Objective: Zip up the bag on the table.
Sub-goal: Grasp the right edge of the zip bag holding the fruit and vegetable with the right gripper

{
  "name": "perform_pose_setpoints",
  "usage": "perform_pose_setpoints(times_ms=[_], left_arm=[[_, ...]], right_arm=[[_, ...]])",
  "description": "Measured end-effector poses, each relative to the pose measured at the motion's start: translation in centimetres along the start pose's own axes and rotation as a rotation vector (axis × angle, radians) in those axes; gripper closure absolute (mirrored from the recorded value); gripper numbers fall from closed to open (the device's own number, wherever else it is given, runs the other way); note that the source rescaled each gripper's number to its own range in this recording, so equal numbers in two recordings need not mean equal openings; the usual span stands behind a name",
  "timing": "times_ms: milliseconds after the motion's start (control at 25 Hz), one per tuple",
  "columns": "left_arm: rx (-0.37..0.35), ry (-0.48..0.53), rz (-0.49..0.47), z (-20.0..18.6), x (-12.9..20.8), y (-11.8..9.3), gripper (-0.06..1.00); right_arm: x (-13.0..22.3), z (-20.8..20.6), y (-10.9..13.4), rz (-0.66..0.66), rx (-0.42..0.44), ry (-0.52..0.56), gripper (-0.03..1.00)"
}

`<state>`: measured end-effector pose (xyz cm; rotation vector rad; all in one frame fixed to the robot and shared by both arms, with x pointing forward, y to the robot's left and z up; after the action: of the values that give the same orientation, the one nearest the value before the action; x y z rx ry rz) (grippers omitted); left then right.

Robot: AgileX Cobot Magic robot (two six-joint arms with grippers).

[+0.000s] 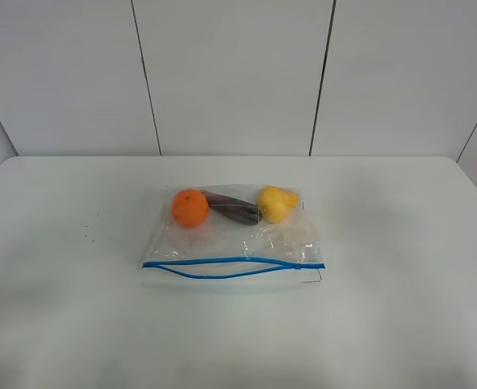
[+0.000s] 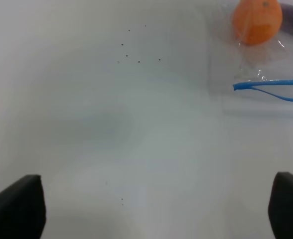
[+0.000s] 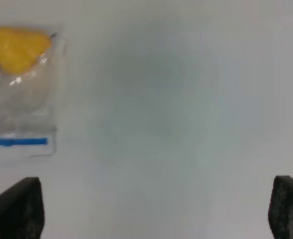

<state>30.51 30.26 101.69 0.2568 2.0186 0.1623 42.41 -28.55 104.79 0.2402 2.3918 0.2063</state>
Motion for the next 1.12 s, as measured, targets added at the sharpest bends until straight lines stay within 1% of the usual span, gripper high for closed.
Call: perform_pose_setpoints(times_ms=[80,240,360,400,520,640,720,800,880,1000,1120], left_arm=[[0.000,0.000,0.000,0.0,0.0,0.0,-0.06],[0.000,0.000,0.000,0.0,0.0,0.0,-0.06],[0.000,0.000,0.000,0.0,0.0,0.0,-0.06],[0.000,0.000,0.000,0.0,0.0,0.0,-0.06],[0.000,0.000,0.000,0.0,0.0,0.0,-0.06],[0.000,0.000,0.000,0.0,0.0,0.0,-0.06],[0.000,0.000,0.000,0.0,0.0,0.0,-0.06],[0.000,0.000,0.000,0.0,0.0,0.0,-0.06],[0.000,0.000,0.000,0.0,0.0,0.0,-0.06],[0.000,0.000,0.000,0.0,0.0,0.0,-0.06],[0.000,0.000,0.000,0.0,0.0,0.0,-0.06]], right_arm=[[0.2,3.5,0.9,-0.013,-0.044,0.135,-0.03],[1.7,10.4,2.7,-0.052,-0.174,0.372,-0.03],[3.1,14.4,3.9,-0.065,-0.285,0.485,-0.03],[3.5,15.4,4.2,-0.071,-0.318,0.505,-0.03],[5.3,18.7,4.6,-0.058,-0.385,0.600,-0.03],[6.4,21.2,4.9,-0.008,-0.430,0.656,-0.03],[6.8,22.2,5.3,0.030,-0.455,0.667,-0.03],[7.0,22.6,5.4,0.036,-0.470,0.673,-0.03],[6.9,22.8,5.5,0.036,-0.475,0.661,-0.03],[6.2,23.7,5.3,0.053,-0.457,0.611,-0.03],[5.5,25.0,5.6,0.076,-0.471,0.596,-0.03]])
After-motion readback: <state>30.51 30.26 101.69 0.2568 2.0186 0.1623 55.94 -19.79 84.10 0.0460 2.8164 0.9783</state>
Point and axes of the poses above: a point on each arm's last joint axis where the gripper is mounted, z pointing out along that axis toward the gripper, y along the wrist's bending axis when the last joint is at zero, x = y × z, the point moved 8 cm from there along z, pointing out along that axis toward the gripper, and after that the axes turned 14 degrees about z, right-handed, at the moved point
